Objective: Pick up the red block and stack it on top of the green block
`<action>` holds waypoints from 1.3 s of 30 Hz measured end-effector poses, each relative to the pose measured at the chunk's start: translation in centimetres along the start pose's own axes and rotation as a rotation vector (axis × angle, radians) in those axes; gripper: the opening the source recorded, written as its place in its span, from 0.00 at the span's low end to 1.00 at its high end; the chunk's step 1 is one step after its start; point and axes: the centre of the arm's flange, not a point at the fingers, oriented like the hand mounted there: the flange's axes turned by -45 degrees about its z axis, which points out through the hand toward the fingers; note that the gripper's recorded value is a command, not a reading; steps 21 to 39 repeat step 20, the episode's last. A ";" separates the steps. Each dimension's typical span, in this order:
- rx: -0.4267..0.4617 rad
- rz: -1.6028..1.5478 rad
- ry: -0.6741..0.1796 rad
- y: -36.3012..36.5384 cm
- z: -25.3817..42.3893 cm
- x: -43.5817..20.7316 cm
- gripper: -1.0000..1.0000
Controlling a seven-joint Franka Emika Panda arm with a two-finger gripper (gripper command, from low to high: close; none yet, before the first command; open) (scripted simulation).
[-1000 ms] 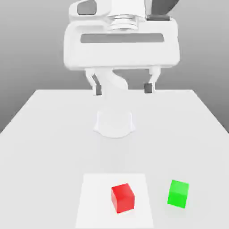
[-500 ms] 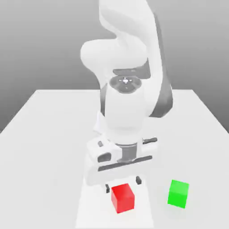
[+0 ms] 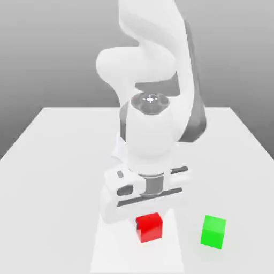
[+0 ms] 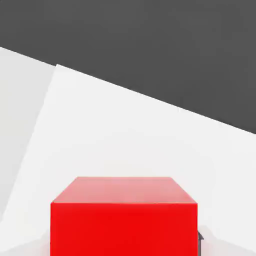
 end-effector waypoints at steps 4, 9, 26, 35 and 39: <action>-0.001 -0.263 0.000 -5.1 -1.3 1.7 0.00; 0.000 -0.596 -0.001 -11.4 -2.7 2.9 0.00; 0.000 -0.803 -0.001 -14.9 2.6 3.2 1.00; 0.000 -0.803 -0.001 -14.9 2.6 3.2 1.00; 0.000 -0.803 -0.001 -14.9 2.6 3.2 1.00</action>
